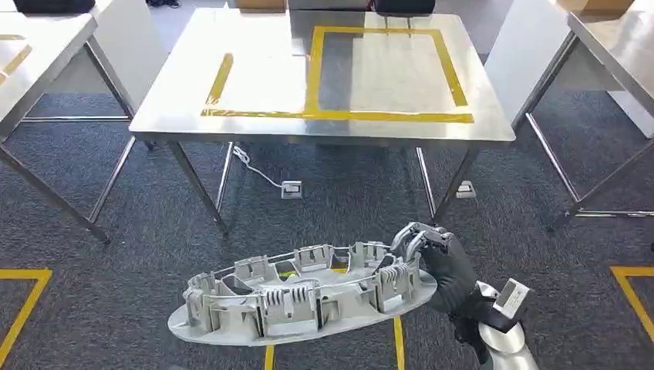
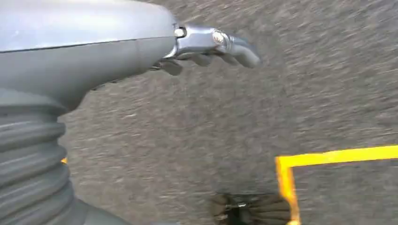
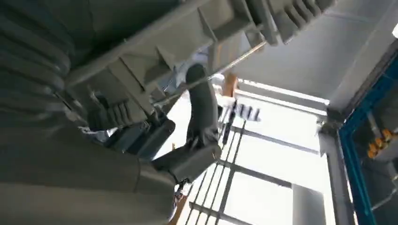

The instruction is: Take the parts from the cabinet and place them on the table.

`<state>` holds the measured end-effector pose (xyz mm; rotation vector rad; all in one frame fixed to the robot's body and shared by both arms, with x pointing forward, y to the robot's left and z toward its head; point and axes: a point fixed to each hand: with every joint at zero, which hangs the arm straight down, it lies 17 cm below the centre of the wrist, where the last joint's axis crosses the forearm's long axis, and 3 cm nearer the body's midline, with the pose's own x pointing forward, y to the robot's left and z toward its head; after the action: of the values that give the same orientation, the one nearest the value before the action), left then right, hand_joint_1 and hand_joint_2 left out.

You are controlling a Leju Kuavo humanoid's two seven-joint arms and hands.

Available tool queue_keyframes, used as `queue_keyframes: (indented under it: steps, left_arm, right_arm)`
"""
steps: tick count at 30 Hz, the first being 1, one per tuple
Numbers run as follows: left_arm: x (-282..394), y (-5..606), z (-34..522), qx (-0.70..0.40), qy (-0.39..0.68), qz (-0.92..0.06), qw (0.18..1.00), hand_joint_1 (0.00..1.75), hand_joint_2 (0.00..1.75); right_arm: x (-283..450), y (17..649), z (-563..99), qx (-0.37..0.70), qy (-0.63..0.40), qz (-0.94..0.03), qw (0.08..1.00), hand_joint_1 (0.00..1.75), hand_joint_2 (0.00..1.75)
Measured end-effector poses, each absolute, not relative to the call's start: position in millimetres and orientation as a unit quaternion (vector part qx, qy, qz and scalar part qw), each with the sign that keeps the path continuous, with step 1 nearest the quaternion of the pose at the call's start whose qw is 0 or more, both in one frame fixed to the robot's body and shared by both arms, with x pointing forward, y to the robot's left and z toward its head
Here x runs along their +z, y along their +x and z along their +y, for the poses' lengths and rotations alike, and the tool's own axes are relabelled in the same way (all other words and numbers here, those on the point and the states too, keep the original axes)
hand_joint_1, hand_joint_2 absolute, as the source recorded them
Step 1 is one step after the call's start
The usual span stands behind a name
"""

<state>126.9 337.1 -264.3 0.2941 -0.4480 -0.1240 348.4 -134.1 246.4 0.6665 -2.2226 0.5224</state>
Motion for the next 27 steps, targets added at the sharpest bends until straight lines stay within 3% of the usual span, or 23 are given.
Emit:
queue_keyframes:
  steps: [27]
  left_arm:
    - [-266, 115, 340, -0.052, 0.153, -0.212, 0.964, 0.0, 1.75]
  right_arm:
    - [291, 354, -176, 0.174, 0.183, -0.91, 0.327, 1.75, 1.75]
